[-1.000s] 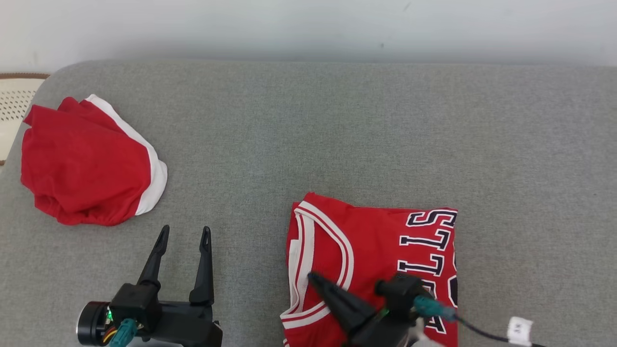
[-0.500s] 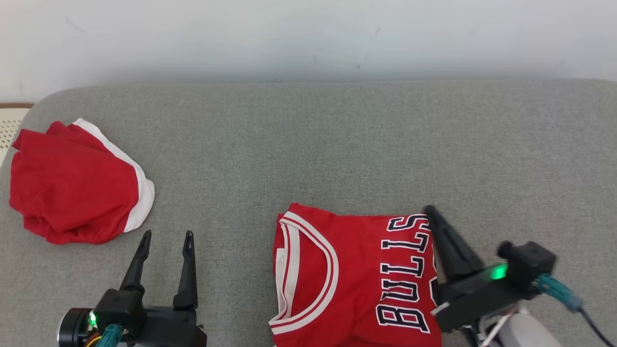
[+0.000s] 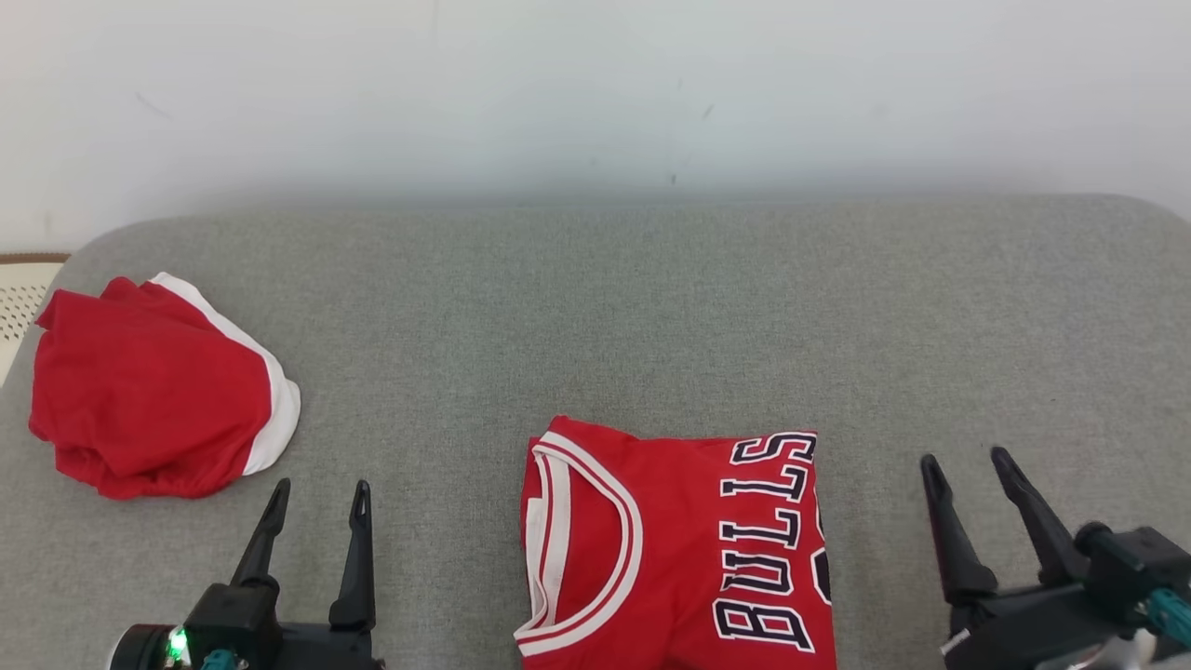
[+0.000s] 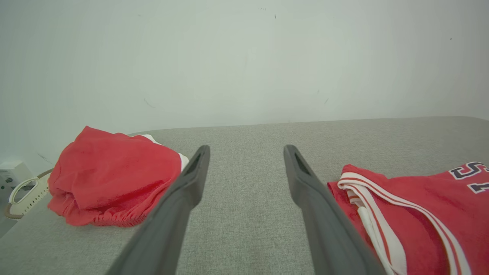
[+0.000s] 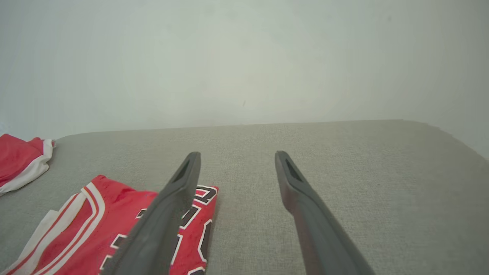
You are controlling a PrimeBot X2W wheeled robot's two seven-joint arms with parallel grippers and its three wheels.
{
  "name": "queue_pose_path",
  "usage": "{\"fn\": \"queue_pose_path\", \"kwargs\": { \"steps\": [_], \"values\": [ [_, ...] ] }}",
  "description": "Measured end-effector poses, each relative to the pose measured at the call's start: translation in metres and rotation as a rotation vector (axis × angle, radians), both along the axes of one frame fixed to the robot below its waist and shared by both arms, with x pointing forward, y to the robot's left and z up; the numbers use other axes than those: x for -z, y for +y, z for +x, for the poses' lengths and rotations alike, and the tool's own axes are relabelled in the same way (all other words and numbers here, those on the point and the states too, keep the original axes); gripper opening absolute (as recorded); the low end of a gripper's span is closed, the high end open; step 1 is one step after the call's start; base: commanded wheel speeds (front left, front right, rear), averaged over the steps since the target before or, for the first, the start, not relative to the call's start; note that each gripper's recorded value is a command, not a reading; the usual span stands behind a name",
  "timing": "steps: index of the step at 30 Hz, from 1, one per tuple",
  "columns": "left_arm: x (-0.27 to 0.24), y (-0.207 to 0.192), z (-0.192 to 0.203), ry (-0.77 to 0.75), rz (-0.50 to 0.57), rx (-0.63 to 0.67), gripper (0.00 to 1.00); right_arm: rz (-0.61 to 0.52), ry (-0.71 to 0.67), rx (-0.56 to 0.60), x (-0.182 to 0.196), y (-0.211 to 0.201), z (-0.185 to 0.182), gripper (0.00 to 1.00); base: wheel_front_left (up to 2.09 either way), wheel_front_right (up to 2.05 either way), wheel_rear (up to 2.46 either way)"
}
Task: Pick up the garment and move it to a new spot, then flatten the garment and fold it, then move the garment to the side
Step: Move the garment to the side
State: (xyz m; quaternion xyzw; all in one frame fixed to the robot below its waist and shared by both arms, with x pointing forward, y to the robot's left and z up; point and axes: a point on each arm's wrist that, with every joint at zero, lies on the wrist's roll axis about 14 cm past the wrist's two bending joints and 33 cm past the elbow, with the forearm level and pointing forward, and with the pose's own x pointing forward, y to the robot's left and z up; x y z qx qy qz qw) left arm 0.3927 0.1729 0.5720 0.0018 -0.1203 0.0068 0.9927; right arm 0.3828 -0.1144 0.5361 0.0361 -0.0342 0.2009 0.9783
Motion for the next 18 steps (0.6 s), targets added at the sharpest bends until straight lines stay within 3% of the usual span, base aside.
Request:
{"fn": "queue_pose_path", "kwargs": {
  "steps": [9,18],
  "values": [
    [0.001,-0.001,-0.006,0.013,0.025,0.009,1.00,-0.064,0.052,0.061,0.009,-0.023,-0.023,1.00,0.00,0.00,0.00],
    [0.004,-0.003,-0.005,0.027,0.026,0.016,1.00,-0.056,0.071,0.072,0.011,-0.024,-0.028,1.00,0.00,0.00,0.00]
  ]
}}
